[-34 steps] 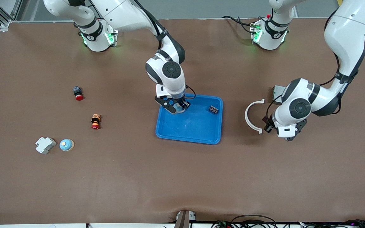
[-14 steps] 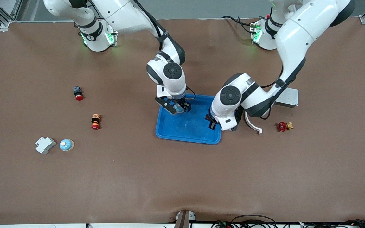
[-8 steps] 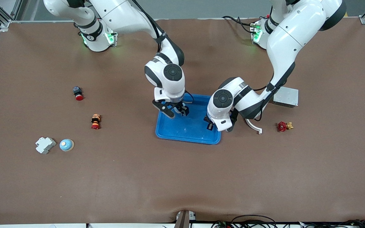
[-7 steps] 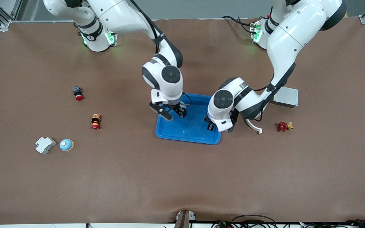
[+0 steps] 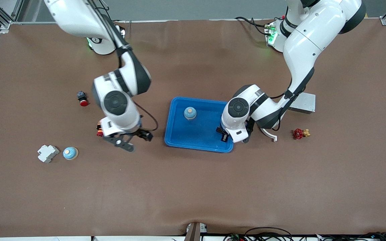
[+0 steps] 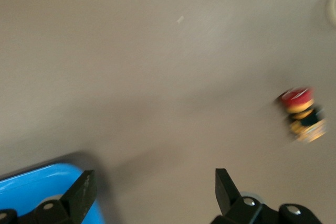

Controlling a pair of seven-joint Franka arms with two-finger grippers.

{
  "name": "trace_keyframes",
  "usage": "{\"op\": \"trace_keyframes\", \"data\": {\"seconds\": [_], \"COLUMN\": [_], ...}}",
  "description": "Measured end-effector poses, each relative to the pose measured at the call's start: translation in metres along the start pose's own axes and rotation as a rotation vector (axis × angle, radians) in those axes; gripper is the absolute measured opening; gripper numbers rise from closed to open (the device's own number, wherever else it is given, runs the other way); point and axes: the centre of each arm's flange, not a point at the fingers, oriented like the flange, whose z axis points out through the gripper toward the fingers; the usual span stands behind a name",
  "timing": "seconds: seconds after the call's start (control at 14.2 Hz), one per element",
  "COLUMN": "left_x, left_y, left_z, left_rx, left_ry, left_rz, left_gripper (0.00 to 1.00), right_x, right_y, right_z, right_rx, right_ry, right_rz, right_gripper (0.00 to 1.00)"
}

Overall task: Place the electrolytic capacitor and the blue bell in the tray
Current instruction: 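Release the capacitor in the tray while the right gripper reaches the second bell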

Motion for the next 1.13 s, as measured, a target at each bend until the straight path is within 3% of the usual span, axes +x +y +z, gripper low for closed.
{"op": "trace_keyframes", "data": {"seconds": [0.14, 0.21, 0.42, 0.71, 1.13], "left_x": [0.007, 0.012, 0.03, 0.067, 0.184], "left_y": [0.006, 0.008, 0.015, 0.019, -0.012], "left_z": [-0.014, -0.026, -0.075, -0.167, -0.282], "left_rx": [-0.021, -0.02, 0.014, 0.094, 0.077], "left_ry": [0.03, 0.046, 0.114, 0.141, 0.073], "left_rz": [0.026, 0.062, 0.196, 0.359, 0.622], "left_gripper": [0.96, 1.0, 1.0, 1.0, 1.0], "right_x": [0.037, 0.053, 0.095, 0.142, 0.174], "right_y": [0.047, 0.07, 0.128, 0.201, 0.254], "right_z": [-0.011, -0.013, -0.008, 0.002, 0.057], "right_rx": [0.0, 0.003, 0.014, 0.038, 0.038], "right_ry": [-0.011, -0.012, -0.007, 0.05, 0.078], "right_rz": [-0.064, -0.091, -0.178, -0.269, -0.305], "right_gripper": [1.0, 1.0, 1.0, 1.0, 1.0]}}
